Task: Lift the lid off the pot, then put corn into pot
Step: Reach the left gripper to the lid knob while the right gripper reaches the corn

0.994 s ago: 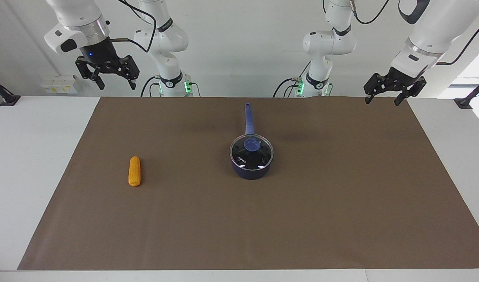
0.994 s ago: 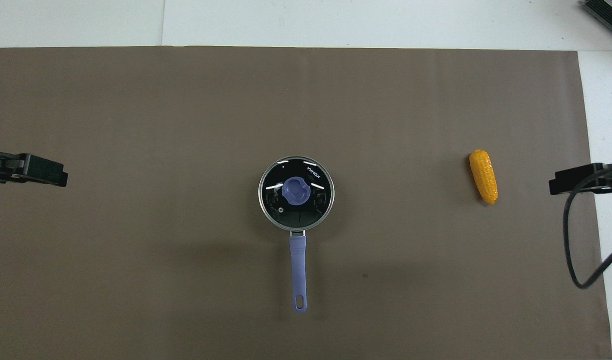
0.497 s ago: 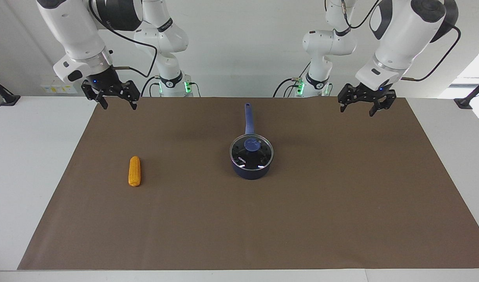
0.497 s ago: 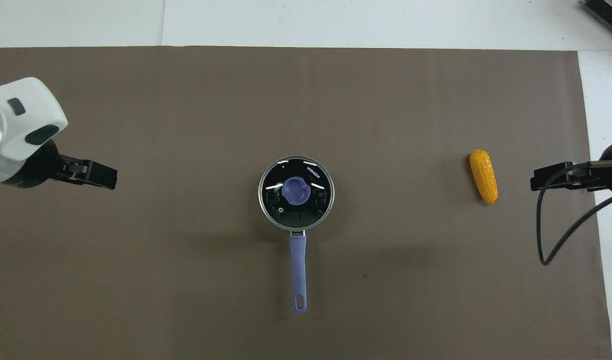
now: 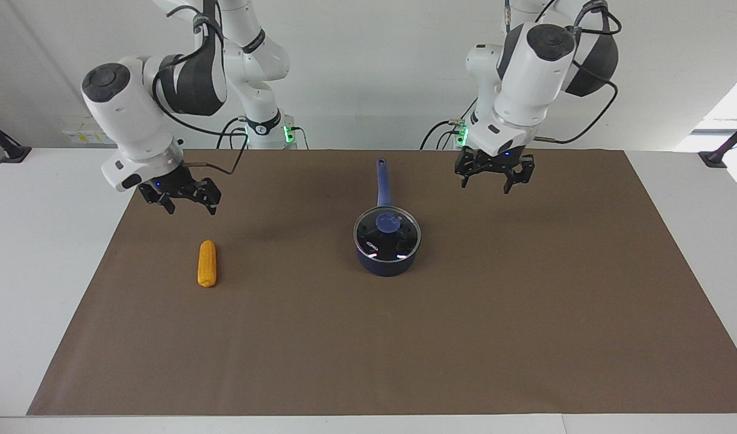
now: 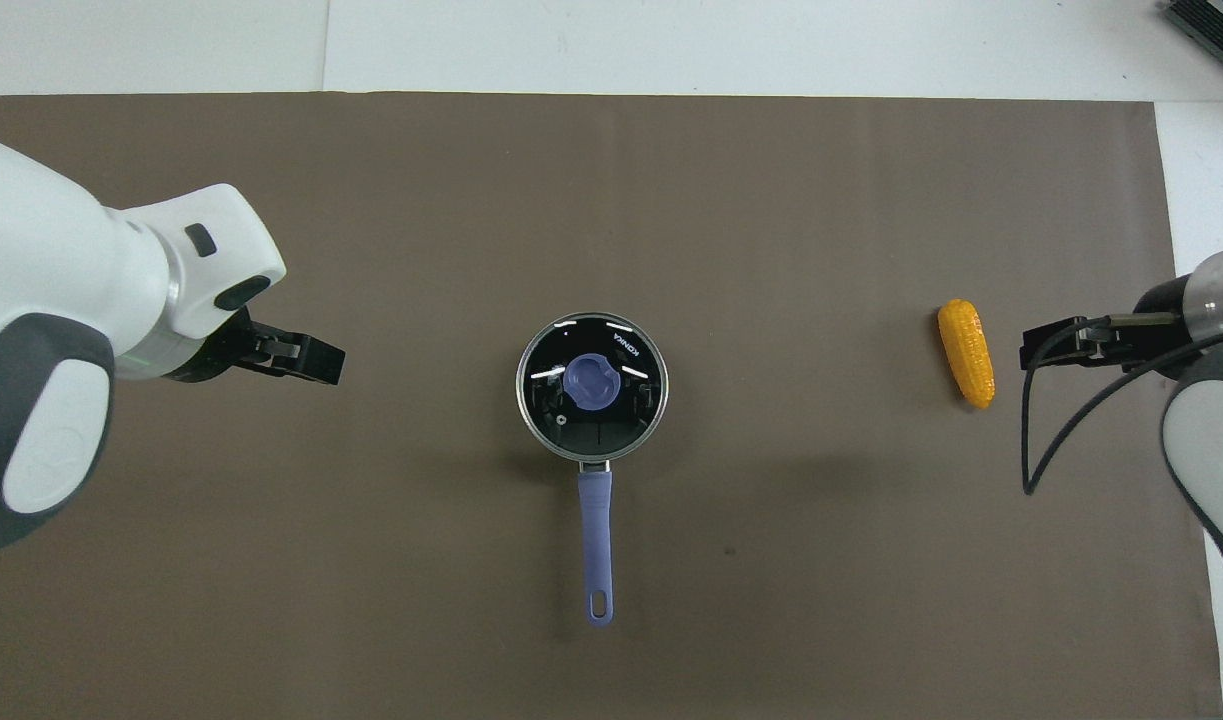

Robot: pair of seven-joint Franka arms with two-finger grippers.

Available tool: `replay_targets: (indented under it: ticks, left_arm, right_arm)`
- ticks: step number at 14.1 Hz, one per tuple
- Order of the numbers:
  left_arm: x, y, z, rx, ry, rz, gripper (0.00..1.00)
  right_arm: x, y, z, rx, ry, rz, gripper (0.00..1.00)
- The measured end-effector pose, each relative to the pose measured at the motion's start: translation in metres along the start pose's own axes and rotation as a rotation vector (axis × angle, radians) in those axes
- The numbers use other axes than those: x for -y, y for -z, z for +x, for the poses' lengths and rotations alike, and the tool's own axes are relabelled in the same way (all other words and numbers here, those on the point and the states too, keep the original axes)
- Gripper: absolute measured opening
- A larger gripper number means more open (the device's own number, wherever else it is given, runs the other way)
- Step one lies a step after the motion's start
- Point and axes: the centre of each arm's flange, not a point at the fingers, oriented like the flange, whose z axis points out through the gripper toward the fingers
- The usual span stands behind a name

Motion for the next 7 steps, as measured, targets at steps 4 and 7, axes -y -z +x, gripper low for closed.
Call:
replay_targets:
  ticks: [4, 7]
  left_arm:
    - [-0.069, -0.066, 0.012, -0.017, 0.064, -0.012, 1.00]
    - [-0.103, -0.105, 0.016, -0.020, 0.065, -0.016, 1.00]
  right_arm:
    - [-0.017, -0.071, 0.030, -0.024, 0.037, -0.006, 1.00]
    - [-0.013, -0.106, 0.038, -0.010, 0.059, -0.005, 1.00]
